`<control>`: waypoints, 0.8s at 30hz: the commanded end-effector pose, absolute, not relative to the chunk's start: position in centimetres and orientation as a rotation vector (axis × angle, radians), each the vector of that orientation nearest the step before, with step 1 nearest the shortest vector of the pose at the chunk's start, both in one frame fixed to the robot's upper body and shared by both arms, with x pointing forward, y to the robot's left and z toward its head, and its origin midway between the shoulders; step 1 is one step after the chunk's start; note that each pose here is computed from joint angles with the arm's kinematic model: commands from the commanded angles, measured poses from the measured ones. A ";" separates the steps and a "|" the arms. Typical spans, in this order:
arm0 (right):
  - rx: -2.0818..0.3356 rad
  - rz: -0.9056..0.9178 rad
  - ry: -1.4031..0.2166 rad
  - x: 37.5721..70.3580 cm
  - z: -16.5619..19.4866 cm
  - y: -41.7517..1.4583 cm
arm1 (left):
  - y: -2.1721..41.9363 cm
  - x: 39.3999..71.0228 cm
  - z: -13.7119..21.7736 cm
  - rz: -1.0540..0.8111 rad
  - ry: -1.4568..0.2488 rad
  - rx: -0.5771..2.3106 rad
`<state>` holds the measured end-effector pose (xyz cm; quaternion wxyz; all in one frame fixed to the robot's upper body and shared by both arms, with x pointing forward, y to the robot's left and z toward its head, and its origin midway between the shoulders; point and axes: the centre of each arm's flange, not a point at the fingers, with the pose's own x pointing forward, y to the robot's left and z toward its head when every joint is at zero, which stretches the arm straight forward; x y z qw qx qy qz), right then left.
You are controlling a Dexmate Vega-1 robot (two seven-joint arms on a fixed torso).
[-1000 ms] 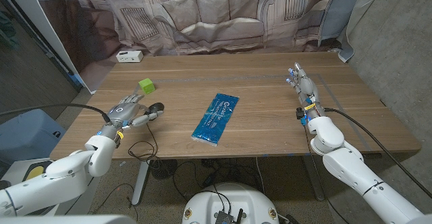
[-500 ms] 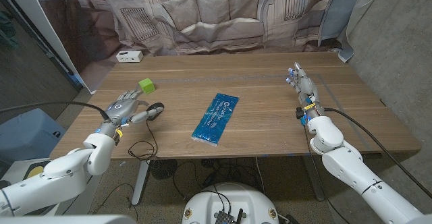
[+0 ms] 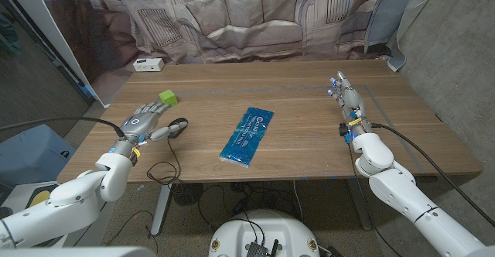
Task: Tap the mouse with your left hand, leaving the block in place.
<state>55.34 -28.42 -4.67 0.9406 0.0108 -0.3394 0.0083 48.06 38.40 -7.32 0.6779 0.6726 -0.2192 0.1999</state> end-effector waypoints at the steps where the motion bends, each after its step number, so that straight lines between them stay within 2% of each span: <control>1: 0.015 0.027 -0.694 55.3 -4.4 -28.3 | 38.6 47.7 -7.2 0.462 -0.512 1.457; 24: 0.020 0.044 -0.697 55.4 -4.8 -28.1 | 37.8 47.6 -5.2 0.527 -0.649 1.202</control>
